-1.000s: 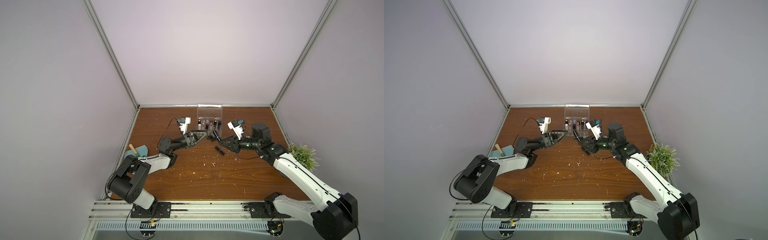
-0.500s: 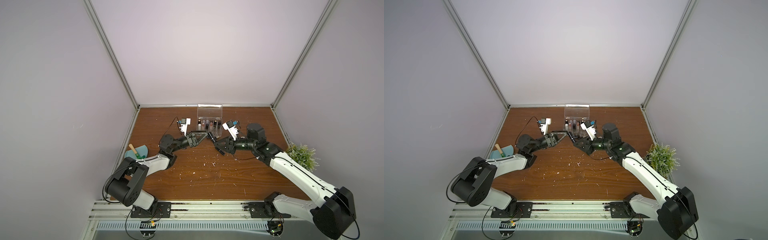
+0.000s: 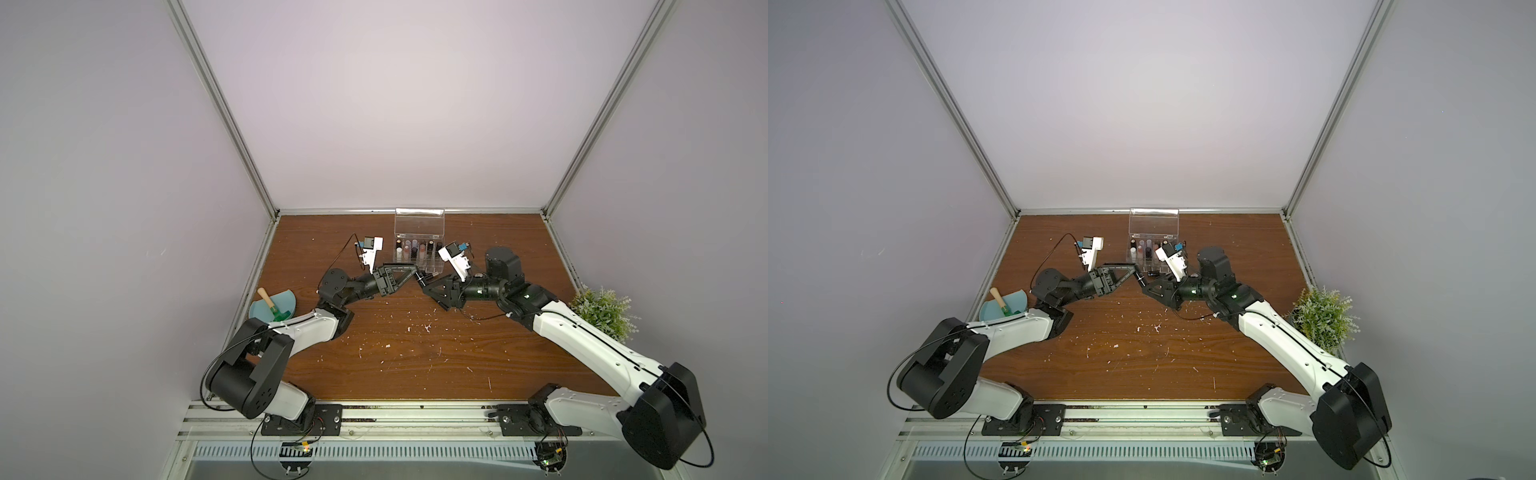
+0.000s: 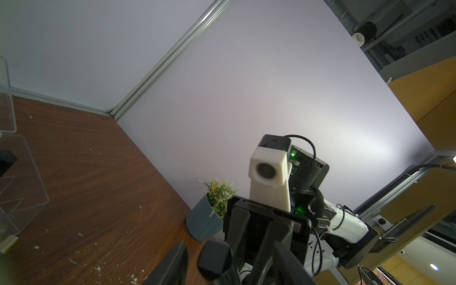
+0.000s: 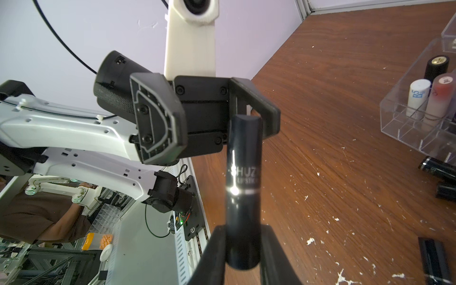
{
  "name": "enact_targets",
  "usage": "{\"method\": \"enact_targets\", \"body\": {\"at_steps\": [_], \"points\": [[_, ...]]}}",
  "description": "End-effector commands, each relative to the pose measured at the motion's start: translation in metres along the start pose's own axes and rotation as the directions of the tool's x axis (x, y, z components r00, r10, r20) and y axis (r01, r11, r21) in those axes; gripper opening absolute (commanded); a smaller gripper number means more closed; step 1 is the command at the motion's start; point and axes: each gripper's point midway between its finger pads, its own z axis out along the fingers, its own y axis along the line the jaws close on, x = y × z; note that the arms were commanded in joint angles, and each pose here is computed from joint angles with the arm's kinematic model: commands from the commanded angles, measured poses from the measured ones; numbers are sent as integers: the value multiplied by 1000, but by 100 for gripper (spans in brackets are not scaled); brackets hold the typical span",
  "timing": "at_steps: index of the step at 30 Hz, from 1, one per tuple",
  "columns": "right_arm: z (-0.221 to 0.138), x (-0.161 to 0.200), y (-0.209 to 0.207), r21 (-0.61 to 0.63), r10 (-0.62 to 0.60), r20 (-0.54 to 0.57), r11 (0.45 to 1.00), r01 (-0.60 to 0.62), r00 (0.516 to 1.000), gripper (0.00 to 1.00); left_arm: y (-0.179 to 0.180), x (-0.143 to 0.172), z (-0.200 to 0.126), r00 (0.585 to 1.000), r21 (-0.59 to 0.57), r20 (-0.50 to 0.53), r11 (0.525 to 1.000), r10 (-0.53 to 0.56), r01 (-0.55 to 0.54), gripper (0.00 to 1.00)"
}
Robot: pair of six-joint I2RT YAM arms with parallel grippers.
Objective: Arrange the lipsticks in the organizer
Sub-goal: Pick up the lipstick at the center of the board.
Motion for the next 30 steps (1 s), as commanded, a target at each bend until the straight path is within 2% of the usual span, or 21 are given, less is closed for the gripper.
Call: {"method": "enact_targets", "body": {"at_steps": [1,30], "points": [[-6,-23,15,-16,-62,50,998,63,997,14,-13,1,5,999,37,-21,998,46,-45,59],[1,-12,19,-67,-42,14,997,43,999,14,-15,-2,7,997,23,-25,997,72,-71,27]]}}
